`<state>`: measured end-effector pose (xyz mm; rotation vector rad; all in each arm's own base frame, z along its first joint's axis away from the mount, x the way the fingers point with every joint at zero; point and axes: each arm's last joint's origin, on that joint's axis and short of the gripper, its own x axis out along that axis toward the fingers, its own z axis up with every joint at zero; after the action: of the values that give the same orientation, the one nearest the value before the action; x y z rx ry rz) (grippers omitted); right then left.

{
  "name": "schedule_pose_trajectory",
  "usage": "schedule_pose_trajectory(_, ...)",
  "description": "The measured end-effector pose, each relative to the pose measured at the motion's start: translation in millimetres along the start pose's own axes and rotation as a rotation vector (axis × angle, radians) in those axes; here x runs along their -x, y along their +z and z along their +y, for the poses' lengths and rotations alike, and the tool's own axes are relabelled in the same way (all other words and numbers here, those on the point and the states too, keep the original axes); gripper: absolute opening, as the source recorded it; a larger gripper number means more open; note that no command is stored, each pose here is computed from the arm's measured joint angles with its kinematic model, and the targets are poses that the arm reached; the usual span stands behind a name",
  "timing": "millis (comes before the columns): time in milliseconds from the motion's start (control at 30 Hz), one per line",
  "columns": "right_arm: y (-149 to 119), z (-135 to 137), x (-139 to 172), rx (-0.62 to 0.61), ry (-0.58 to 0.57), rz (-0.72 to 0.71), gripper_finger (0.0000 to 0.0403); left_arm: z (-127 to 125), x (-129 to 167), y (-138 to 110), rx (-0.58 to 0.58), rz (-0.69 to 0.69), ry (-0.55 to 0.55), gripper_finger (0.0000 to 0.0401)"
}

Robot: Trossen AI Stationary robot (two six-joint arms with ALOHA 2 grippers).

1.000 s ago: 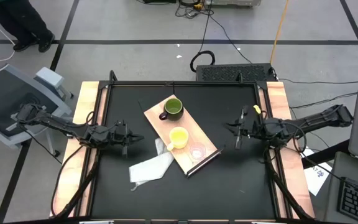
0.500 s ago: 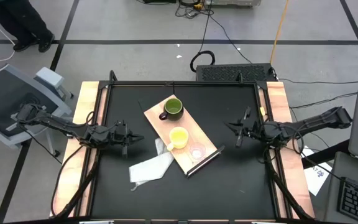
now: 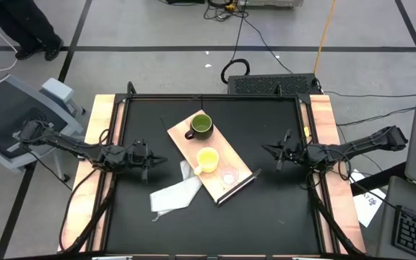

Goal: Stack small to large cups/mugs on shelf
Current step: Adjust all the mugs

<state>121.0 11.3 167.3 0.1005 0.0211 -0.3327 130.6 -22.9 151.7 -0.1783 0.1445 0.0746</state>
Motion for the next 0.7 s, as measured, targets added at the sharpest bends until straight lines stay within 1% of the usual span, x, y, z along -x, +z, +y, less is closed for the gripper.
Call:
schedule_pose_trajectory(67,3.4,0.1,0.5,-0.019,0.005,-0.034,0.0000,-0.7,0.0,1.1,0.004,-0.008,-0.016,0.0001)
schedule_pose_trajectory(300,3.4,0.1,0.5,-0.015,0.005,-0.035,0.0000,-2.0,0.1,1.5,0.030,-0.010,-0.041,0.0001)
schedule_pose_trajectory(567,3.2,0.2,0.5,-0.015,0.010,-0.033,0.0000,-6.9,1.4,3.1,0.002,-0.029,-0.081,0.0000)
schedule_pose_trajectory(700,3.0,2.5,0.7,0.024,0.090,-0.027,0.0000,-7.6,1.6,2.9,-0.001,-0.030,-0.081,0.0000)
